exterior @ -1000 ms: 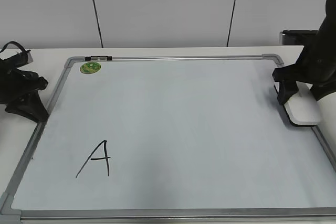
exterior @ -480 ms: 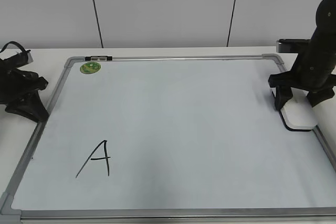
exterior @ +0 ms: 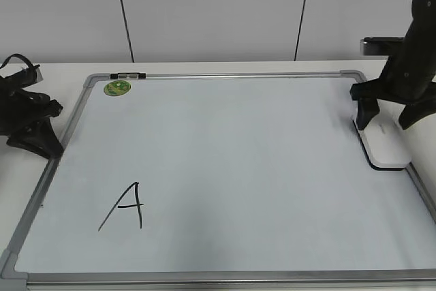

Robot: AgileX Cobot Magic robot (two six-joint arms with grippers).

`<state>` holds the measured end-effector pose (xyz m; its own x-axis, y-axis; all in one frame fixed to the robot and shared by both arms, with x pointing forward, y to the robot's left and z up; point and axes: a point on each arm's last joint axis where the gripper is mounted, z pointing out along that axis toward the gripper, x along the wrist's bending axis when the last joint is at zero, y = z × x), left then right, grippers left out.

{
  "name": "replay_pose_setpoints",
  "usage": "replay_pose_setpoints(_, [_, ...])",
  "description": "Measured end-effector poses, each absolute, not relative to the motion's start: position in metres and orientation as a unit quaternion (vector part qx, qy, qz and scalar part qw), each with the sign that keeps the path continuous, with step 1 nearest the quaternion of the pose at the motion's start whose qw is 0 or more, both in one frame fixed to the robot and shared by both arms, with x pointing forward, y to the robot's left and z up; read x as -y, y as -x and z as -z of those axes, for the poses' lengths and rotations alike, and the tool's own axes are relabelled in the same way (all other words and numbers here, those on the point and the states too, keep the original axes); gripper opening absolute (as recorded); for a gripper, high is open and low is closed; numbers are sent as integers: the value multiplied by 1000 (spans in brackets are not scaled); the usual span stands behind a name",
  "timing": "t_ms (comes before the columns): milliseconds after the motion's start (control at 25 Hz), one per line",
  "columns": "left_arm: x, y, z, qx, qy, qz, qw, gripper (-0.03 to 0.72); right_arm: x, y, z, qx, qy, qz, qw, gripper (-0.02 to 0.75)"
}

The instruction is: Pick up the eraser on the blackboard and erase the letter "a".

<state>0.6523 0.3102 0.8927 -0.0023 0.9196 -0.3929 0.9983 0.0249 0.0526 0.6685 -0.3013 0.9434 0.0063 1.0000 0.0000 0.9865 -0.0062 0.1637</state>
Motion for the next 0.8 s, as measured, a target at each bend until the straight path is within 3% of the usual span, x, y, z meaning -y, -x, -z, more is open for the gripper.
replay_pose_setpoints(200, [-311,-653,-892,-697,-688,120,161,101,301,-675,-972,-703,-708,-48,49,622])
replay_pose_setpoints(520, [-313,-675,-918,-685,-701,97,176,436,299,-680,-998,-716,-694,-58,45,596])
replay_pose_setpoints(680, [-313,-685,-948,-683,-699,106,182,480,299,-678,-1011,-717,-692,-68,53,594])
replay_pose_setpoints(800, [-315,-690,-967,-692,-693,84,181,486,299,-670,-1038,-716,-689,-89,75,594])
